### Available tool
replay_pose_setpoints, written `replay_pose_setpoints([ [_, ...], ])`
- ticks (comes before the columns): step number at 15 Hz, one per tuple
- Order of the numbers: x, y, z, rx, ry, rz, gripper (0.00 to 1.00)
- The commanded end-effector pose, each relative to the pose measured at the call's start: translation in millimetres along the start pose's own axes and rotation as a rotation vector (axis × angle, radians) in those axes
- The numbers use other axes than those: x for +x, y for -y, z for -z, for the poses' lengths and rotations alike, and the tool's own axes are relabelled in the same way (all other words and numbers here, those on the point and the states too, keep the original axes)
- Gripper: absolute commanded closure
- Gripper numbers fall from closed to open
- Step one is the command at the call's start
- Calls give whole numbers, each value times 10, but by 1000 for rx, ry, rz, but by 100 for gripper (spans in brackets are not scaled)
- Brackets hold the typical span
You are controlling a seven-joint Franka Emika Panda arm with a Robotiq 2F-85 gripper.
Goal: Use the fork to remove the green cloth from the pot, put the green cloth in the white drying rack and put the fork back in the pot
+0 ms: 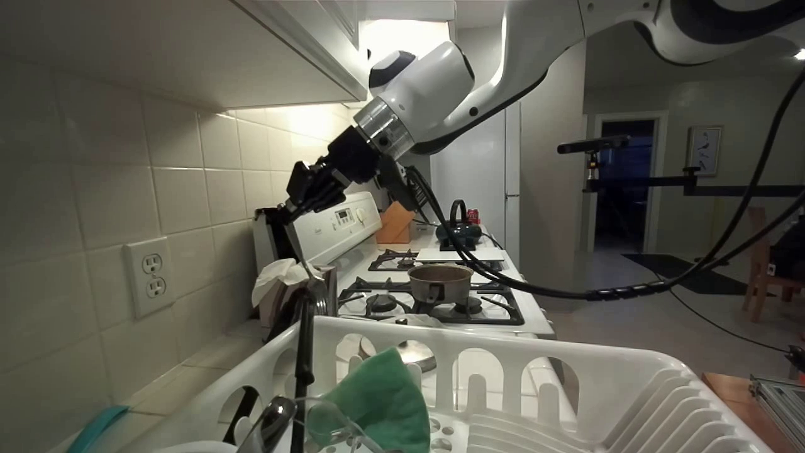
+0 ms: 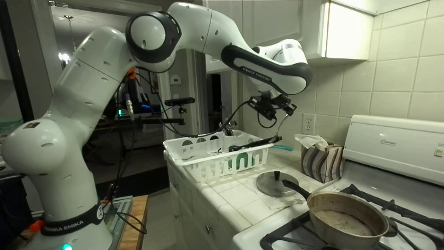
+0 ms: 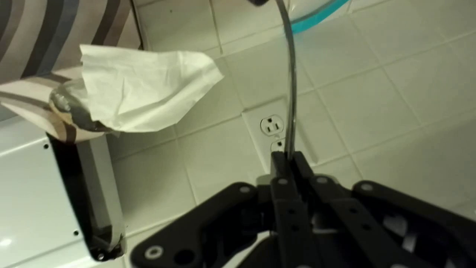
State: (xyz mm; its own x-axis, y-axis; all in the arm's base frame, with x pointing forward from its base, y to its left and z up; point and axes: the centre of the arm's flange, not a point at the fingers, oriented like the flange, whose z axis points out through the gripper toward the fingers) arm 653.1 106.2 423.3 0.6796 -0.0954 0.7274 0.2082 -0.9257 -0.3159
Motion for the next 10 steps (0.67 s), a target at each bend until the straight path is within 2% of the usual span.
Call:
replay_pose_setpoints([
  [1,-106,-106,333,-67,-138,-120,99],
  [6,-229,-313,481,-163,-263,-294,99],
  [10,-367,-290,670,-243,-347,-418,99],
])
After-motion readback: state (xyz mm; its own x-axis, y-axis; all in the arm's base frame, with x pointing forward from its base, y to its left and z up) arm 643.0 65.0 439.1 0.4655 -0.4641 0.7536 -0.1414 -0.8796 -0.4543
